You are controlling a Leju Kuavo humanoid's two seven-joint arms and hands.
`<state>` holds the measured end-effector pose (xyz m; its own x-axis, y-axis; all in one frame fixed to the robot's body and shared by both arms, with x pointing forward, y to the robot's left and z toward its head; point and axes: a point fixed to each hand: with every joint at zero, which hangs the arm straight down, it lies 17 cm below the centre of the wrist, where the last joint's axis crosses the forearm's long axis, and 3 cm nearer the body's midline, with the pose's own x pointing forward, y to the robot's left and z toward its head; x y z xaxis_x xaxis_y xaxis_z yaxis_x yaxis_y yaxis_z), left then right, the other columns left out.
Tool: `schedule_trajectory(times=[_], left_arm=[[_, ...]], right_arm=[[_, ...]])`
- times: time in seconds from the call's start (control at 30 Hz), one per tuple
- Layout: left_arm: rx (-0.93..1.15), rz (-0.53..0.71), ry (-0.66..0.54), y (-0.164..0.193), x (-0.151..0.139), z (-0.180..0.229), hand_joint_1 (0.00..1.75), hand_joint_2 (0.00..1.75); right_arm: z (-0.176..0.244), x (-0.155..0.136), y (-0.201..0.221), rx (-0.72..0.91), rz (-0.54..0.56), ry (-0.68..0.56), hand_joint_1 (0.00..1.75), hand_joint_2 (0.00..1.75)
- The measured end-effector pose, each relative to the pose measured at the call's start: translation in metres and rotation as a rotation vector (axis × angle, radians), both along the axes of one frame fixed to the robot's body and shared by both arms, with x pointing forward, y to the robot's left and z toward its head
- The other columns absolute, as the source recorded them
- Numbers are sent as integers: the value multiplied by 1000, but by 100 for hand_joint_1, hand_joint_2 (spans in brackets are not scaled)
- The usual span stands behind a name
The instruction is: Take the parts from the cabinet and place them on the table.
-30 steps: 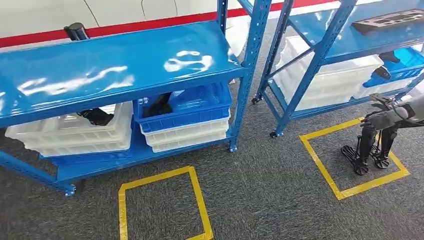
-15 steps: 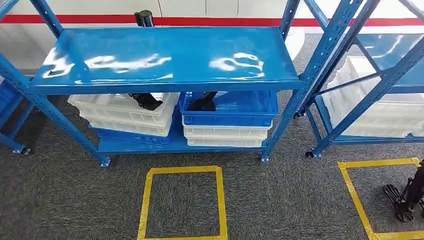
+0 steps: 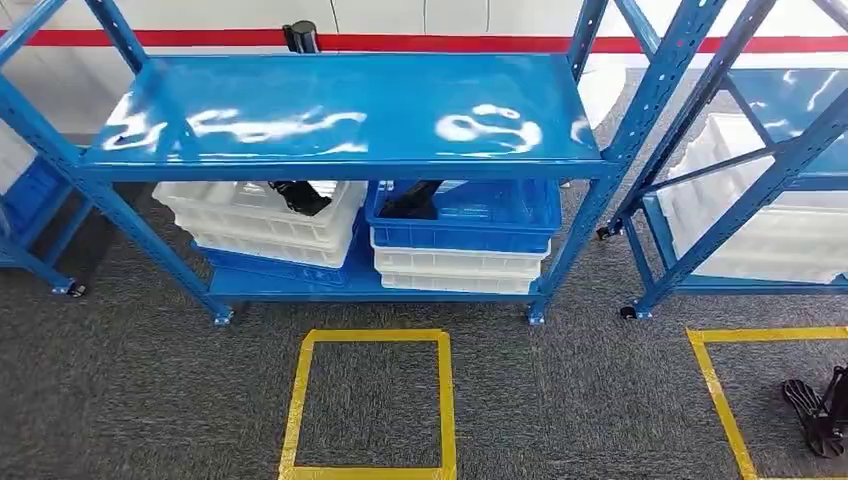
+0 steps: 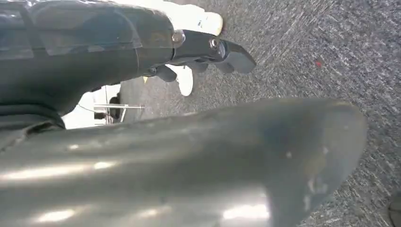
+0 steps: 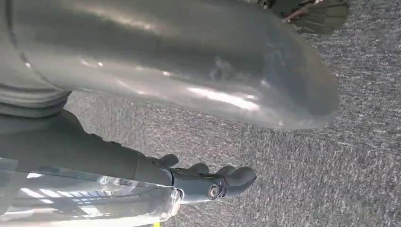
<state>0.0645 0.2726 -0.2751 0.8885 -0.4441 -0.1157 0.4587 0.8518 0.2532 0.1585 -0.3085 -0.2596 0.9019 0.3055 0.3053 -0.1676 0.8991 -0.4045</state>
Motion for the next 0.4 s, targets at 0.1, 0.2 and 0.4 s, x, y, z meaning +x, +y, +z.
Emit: schedule_trajectory(times=[0.1,0.2,0.4], left_arm=[[0,0,2,0,0,0,0,0],[-2,-1,4,0,-1,0,0,0],[-1,1,27,0,-4,0,0,0]], right_arm=[[-1,-3,1,2,-2,5,0,0],[-1,-5,1,3,-2,8,0,0],[-1,-5,3,4,5,1,0,0]])
